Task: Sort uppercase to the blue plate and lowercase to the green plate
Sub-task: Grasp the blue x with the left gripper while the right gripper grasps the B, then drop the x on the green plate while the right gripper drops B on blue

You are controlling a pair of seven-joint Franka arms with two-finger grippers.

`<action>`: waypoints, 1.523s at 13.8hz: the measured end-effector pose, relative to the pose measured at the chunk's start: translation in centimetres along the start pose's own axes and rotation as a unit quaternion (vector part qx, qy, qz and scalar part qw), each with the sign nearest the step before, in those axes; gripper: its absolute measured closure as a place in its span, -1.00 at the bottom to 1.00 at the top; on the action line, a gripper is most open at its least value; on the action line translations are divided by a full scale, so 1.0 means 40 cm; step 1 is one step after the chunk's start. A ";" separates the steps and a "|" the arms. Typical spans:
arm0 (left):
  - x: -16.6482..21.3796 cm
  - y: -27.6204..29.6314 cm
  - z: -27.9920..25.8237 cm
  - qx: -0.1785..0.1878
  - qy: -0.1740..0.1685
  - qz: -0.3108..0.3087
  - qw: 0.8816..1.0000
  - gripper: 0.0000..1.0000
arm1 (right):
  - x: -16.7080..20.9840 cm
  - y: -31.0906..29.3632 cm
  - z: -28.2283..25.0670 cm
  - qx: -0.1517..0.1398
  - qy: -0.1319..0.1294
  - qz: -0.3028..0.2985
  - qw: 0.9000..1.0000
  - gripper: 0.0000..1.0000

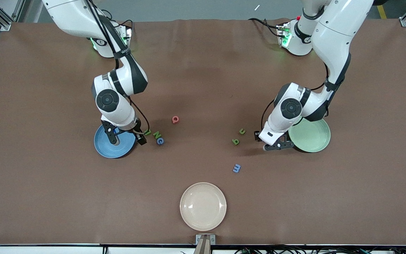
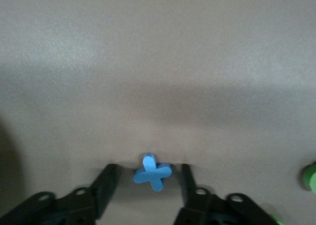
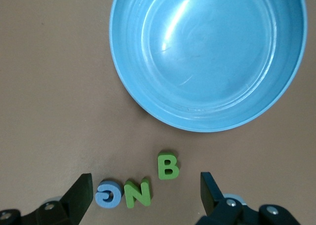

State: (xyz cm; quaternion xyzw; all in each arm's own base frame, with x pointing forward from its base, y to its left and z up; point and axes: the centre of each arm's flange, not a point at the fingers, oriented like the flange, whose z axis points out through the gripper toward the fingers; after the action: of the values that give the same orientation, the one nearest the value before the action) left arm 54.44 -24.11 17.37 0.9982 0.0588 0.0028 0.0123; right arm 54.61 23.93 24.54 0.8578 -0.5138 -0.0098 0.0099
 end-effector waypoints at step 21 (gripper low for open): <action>0.042 -0.314 -0.215 0.046 -0.014 0.034 0.998 0.36 | -0.080 0.047 0.164 0.004 0.008 0.021 1.000 -0.22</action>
State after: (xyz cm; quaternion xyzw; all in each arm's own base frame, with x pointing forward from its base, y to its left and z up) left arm 54.58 -11.23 25.66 0.9991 0.0248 -0.0134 -0.0328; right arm 51.27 25.84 18.03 0.8467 -0.5319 -0.0008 0.0105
